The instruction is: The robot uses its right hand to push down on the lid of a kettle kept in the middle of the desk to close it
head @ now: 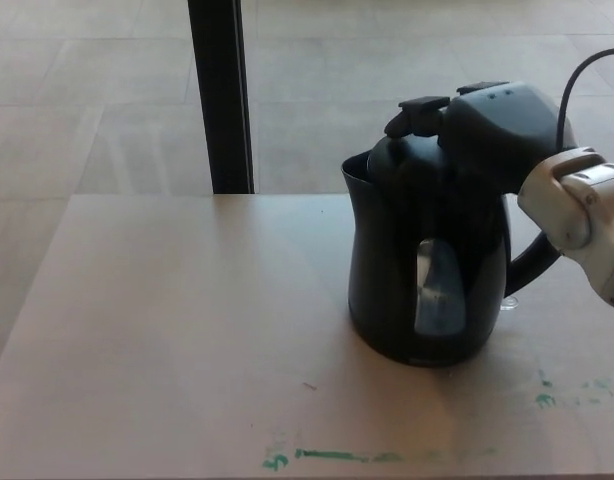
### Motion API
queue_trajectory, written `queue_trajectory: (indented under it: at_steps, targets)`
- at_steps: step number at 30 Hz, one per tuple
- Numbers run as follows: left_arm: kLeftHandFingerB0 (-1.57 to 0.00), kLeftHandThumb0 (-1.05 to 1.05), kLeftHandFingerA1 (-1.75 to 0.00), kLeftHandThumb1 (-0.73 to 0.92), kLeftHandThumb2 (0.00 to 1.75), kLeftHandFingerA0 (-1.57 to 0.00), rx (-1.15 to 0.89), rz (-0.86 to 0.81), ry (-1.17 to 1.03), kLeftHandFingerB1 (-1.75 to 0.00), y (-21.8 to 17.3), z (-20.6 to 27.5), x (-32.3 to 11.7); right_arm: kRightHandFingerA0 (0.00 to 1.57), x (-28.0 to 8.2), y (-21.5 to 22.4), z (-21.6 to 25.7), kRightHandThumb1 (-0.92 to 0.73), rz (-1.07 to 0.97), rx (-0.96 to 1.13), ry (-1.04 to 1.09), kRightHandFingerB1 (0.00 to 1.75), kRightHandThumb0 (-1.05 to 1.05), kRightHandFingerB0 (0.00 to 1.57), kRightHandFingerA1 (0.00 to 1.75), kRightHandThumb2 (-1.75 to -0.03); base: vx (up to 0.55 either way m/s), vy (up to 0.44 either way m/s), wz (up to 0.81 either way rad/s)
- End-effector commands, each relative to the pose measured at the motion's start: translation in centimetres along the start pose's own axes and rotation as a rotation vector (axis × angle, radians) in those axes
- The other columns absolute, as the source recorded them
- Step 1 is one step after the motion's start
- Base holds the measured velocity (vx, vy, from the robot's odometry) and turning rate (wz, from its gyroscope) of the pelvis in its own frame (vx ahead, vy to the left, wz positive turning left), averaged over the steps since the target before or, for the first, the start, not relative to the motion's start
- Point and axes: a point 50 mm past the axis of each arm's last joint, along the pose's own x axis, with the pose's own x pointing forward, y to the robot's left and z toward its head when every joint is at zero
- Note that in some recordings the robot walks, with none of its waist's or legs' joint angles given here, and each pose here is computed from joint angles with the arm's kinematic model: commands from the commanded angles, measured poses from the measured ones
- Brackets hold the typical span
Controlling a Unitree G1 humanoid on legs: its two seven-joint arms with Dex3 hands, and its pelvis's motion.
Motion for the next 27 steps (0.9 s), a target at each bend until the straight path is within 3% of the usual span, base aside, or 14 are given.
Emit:
queue_trajectory:
  at_steps: [1,2,7,8,9,11,12,13,15,17,18,23,25,27]
  targets:
    - [-0.42,-0.86,-0.47,0.92,0.68,-0.56,0.041,0.039,0.022,-0.4,1.3,0.1,-0.5,0.49,-0.9,1.0,-2.4,-0.62,0.177,0.478,0.152,0.54,-0.61,0.37,0.63,-0.98,0.0,0.0,0.0]
    - [-0.42,-0.85,-0.46,0.92,0.69,-0.55,0.045,0.038,0.02,-0.4,1.3,0.1,-0.5,0.55,-0.8,0.3,-2.5,-0.78,0.145,0.518,0.147,0.42,-0.6,0.43,0.54,-0.64,0.0,0.0,0.0]
    - [-0.39,-0.86,-0.45,0.92,0.68,-0.49,0.044,0.025,0.023,-0.39,1.5,-0.5,-0.7,0.52,-1.4,-4.8,-3.9,-0.8,-0.029,0.69,0.146,0.41,-0.62,0.47,0.55,-0.64,0.0,0.0,0.0]
    - [-0.35,-0.83,-0.56,0.72,1.09,-0.45,0.046,0.033,0.026,-0.52,1.5,-0.5,-0.7,0.56,-1.7,-5.3,-4.3,-0.81,-0.046,0.687,0.138,0.41,-0.6,0.46,0.55,-0.64,0.0,0.0,0.0]
    - [-0.38,-0.86,-0.45,0.9,0.66,-0.51,0.023,0.035,0.027,-0.39,1.6,-0.6,-0.7,0.57,-2.2,-6.1,-4.9,-0.81,-0.075,0.722,0.14,0.41,-0.57,0.46,0.54,-0.64,0.0,0.0,0.0]
    - [-0.4,-0.85,-0.46,0.92,0.68,-0.49,0.005,0.03,0.032,-0.4,1.6,-0.8,-0.7,0.58,-3.3,-6.9,-6.2,-0.81,-0.115,0.778,0.162,0.4,-0.53,0.49,0.52,-0.64,0.0,0.0,0.0]
    - [-0.35,-0.84,-0.57,0.73,1.1,-0.44,0.02,0.035,0.037,-0.52,1.7,-0.9,-0.8,0.58,-4.6,-7.4,-7.4,-0.82,-0.144,0.791,0.192,0.4,-0.52,0.46,0.52,-0.65,0.0,0.0,0.0]
    - [-0.35,-0.84,-0.57,0.73,1.1,-0.44,0.031,0.038,0.041,-0.52,1.7,-1.0,-0.8,0.58,-5.2,-7.5,-7.9,-0.82,-0.152,0.787,0.207,0.4,-0.52,0.46,0.52,-0.65,0.0,0.0,0.0]
    - [-0.42,-0.87,-0.46,0.91,0.68,-0.51,0.026,0.04,0.036,-0.4,1.9,-1.0,-0.9,0.56,-8.3,-7.5,-10.7,-0.82,-0.207,0.817,0.253,0.41,-0.52,0.42,0.49,-0.65,0.0,0.0,0.0]
    - [-0.41,-0.87,-0.46,0.92,0.69,-0.49,0.05,0.034,0.036,-0.4,1.8,-1.0,-0.9,0.55,-9.5,-7.7,-11.6,-0.83,-0.214,0.817,0.28,0.41,-0.52,0.41,0.48,-0.65,0.0,0.0,0.0]
    - [-0.4,-0.88,-0.46,0.91,0.68,-0.48,0.035,0.037,0.032,-0.4,1.9,-1.0,-0.9,0.48,-11.2,-7.6,-12.9,-0.66,-0.239,0.836,0.316,0.55,-0.54,0.36,0.61,-0.97,0.0,0.0,0.0]
    - [-0.37,-0.88,-0.48,0.92,0.72,-0.5,0.03,0.04,0.03,-0.4,2.0,-0.9,-1.0,0.49,-18.9,-6.0,-17.8,-0.83,-0.311,0.872,0.527,0.41,-0.52,0.38,0.47,-0.66,0.0,0.0,0.0]
    - [-0.38,-0.86,-0.47,0.92,0.68,-0.5,0.031,0.041,0.034,-0.39,2.1,-1.1,-1.1,0.51,-21.1,-5.4,-18.7,-0.64,-0.374,0.867,0.608,0.54,-0.42,0.32,0.63,-1.03,0.0,0.0,0.0]
    - [-0.39,-0.88,-0.46,0.92,0.65,-0.5,0.022,0.052,0.041,-0.39,2.1,-1.2,-1.0,0.61,-24.6,-4.3,-19.9,-0.79,-0.398,0.864,0.706,0.44,-0.53,0.51,0.5,-0.64,0.0,0.0,0.0]
